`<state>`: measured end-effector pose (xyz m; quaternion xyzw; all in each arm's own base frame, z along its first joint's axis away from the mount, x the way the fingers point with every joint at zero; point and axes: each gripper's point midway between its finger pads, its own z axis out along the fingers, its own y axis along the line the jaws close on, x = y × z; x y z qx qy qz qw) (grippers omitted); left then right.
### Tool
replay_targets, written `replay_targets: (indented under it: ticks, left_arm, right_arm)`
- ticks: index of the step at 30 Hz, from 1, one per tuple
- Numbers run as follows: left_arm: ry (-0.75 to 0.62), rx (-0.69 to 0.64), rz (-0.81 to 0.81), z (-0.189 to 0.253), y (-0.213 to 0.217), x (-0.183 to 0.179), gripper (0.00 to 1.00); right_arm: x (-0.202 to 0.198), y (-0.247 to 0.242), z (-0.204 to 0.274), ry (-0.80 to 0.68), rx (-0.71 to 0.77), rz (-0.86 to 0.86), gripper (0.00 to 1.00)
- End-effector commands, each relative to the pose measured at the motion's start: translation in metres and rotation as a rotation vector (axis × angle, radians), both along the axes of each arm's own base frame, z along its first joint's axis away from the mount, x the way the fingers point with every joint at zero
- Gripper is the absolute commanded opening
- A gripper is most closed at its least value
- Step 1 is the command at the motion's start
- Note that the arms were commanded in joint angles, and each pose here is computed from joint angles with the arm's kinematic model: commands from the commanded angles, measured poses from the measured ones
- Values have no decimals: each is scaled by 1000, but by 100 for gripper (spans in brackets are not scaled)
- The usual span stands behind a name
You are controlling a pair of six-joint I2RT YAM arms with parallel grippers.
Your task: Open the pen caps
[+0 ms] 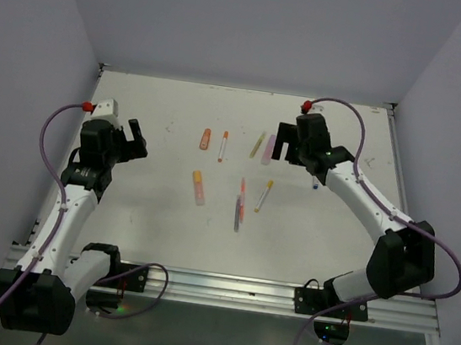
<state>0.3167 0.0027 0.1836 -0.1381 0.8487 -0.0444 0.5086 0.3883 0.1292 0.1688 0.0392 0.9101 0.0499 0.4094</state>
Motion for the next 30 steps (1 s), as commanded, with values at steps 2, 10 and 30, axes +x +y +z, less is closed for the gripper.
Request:
replay_targets:
  ticks: [2, 10, 30]
  left_arm:
    - [-76, 10, -16, 19, -2, 8, 100]
    - [-50, 9, -14, 12, -2, 8, 100]
    - [-33, -4, -40, 6, -7, 9, 100]
  right_arm:
    - [-34, 20, -34, 88, -3, -52, 90]
    - [-73, 60, -99, 218, -29, 20, 76]
    - [-87, 74, -159, 319, -48, 24, 39]
